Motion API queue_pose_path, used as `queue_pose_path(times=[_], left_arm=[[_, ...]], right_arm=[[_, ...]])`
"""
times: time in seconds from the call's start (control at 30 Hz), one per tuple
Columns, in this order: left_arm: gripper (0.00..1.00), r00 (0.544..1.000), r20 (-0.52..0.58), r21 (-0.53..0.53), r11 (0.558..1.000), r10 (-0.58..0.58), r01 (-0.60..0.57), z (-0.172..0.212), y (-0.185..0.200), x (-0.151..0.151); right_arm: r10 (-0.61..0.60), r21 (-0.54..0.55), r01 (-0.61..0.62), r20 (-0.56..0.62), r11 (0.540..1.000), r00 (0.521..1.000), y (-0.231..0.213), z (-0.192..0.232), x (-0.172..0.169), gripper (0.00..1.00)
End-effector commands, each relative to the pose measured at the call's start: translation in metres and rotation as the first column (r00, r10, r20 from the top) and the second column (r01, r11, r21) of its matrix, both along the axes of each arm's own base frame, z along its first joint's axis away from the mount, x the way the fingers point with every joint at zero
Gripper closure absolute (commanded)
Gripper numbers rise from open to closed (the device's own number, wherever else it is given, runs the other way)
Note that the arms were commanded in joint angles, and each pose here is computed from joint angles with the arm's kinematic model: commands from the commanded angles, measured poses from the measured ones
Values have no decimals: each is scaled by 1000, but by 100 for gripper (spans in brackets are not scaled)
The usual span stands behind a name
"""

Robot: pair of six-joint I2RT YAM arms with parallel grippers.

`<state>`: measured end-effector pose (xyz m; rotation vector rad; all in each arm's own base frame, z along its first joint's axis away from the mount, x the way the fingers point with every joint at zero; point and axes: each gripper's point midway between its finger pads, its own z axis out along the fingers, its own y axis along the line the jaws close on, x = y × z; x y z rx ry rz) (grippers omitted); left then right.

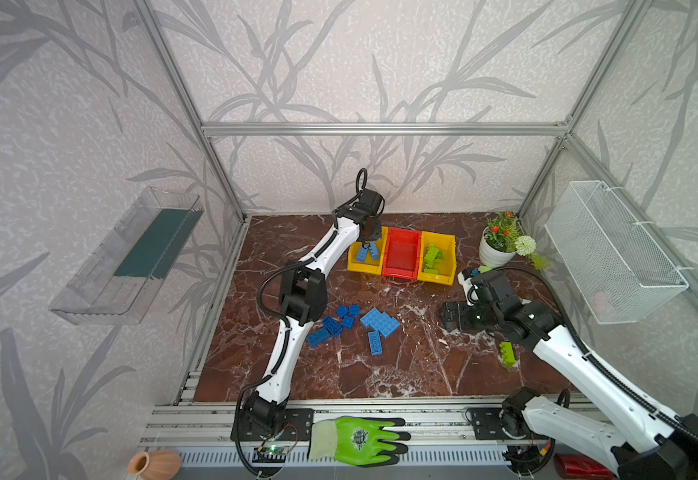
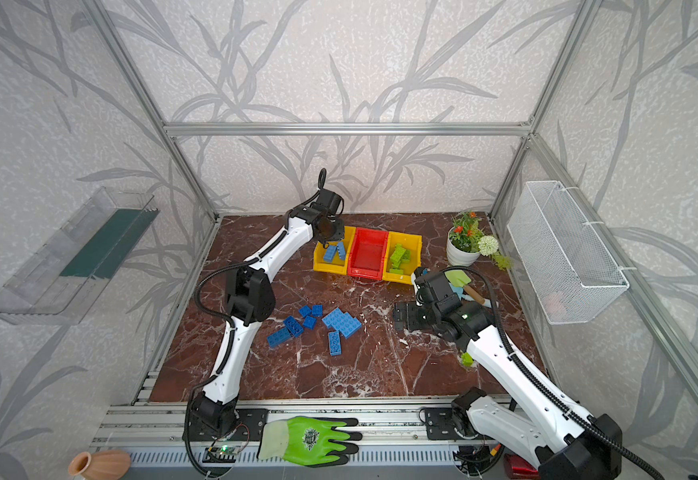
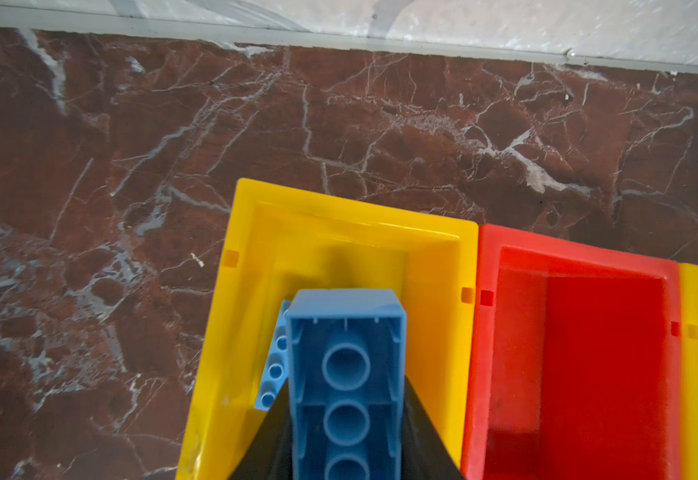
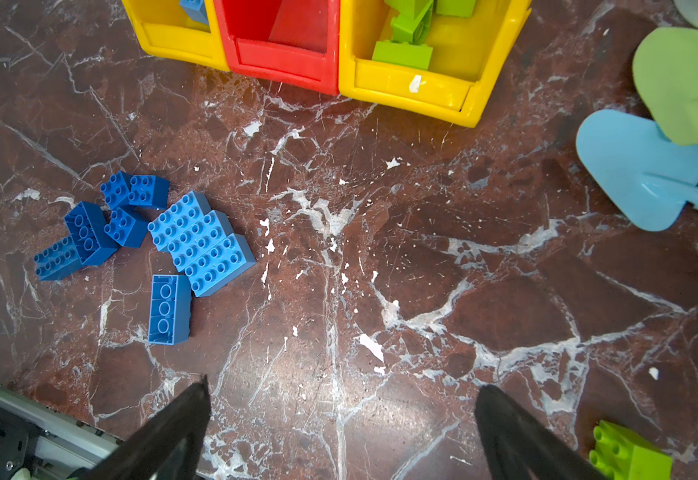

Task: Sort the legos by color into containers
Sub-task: 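Carry the blue brick into the yellow bin farthest from the pot and release, then lower the left gripper onto another blue 2x4 brick and close on it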

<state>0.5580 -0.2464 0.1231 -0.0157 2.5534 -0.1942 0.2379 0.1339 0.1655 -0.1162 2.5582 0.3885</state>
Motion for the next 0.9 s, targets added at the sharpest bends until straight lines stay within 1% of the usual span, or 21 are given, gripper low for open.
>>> queue_pose_path(times=[0.0,0.03,0.07,0.13,0.23,0.3,0.37,0.47,0.63,0.8,0.87], left_arm=[[78,998,-55,2,999,-34,34,0,3,-9],[72,998,-53,-4,999,-33,32,2,3,-8],[63,998,-51,-8,999,-32,31,4,3,-9],[51,998,-48,-21,999,-31,30,11,3,-11],[37,999,-33,-47,998,-32,31,25,1,-21],[21,1000,-9,-56,998,-25,24,35,5,-31],[20,1000,12,-64,998,-9,10,46,10,-44],[20,1000,22,-79,997,18,-16,51,19,-77],[20,999,16,-53,998,29,-28,41,34,-155],[22,1000,-25,5,1000,-12,12,16,33,-242],[24,998,-47,-14,999,-29,28,5,28,-269]], right_arm=[[-5,-1,5,24,1000,1000,-1,11,8,1],[-5,2,5,26,1000,1000,0,12,9,1],[-4,4,4,24,1000,1000,0,12,10,1],[-1,9,1,25,1000,1000,2,13,11,1],[5,15,-6,16,1000,1000,4,11,11,1],[8,21,-9,9,1000,1000,5,9,9,1],[9,31,-9,7,999,1000,5,8,6,1],[11,40,-11,4,999,1000,5,5,3,1],[23,49,-23,-2,999,1000,5,1,-3,1],[34,51,-34,-11,998,999,4,-5,-12,1],[31,50,-31,-12,998,999,2,-7,-16,1]])
